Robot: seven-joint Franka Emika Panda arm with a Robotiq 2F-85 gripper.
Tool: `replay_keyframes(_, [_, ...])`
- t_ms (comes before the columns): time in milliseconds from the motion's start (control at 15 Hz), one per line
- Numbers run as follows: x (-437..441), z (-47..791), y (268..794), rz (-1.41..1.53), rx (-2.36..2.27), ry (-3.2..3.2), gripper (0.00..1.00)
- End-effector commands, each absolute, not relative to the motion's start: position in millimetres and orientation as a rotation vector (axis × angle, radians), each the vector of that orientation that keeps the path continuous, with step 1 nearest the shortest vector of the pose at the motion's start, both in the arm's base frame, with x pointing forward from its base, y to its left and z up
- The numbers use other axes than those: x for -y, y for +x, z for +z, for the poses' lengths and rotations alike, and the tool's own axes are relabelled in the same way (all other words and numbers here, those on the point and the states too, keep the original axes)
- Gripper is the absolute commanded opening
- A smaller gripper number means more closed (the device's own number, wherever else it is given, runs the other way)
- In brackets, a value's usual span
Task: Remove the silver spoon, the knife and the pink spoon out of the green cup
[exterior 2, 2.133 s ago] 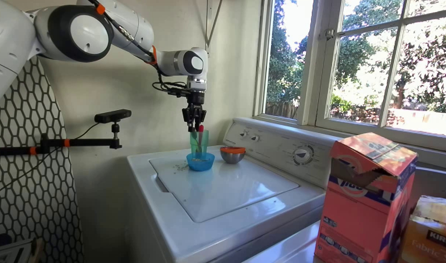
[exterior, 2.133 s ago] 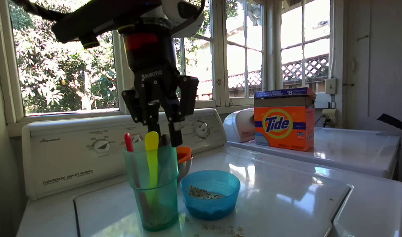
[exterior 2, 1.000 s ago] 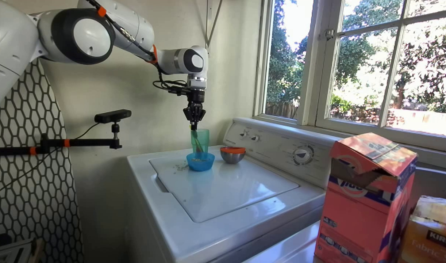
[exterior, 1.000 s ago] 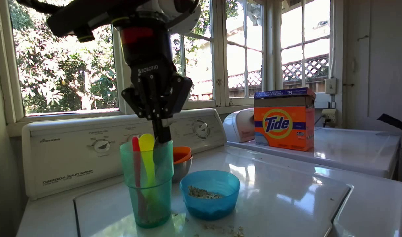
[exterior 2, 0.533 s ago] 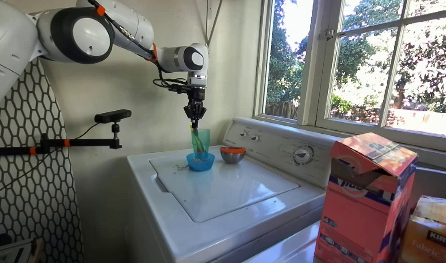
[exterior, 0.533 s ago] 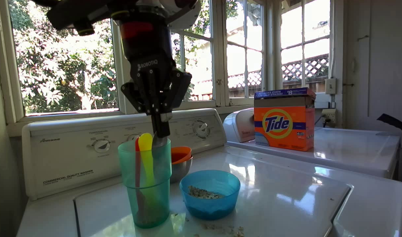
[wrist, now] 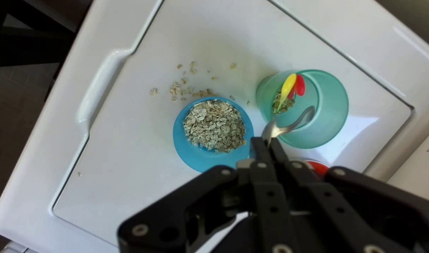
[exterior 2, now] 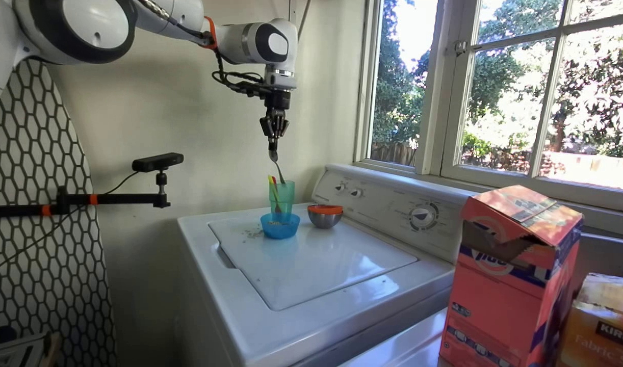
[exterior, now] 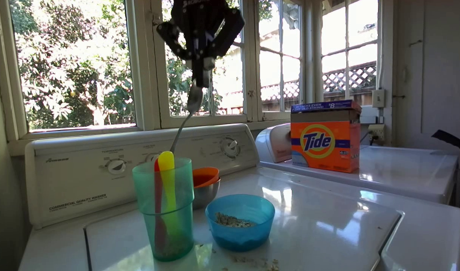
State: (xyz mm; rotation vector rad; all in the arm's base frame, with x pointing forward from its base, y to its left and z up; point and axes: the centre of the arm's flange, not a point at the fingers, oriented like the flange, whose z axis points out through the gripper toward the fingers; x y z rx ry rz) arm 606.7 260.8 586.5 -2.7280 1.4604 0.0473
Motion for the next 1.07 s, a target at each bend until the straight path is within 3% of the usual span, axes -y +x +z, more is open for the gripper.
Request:
replay_keyframes(0, [-227.1,623.4,584.0,0.198,-1.31,-2.734,0.01])
replay_keyframes(133, [-203.4,638.4,573.4,0.167,-1.365,-2.72,0.01])
replay_keyframes(400, [-163.2,628.1,568.2,-0.187,-1.608,-2.628,0.01])
replay_keyframes(1000, [-137.0,512.8,589.4,-0.672,-2.071,-2.465,0.01])
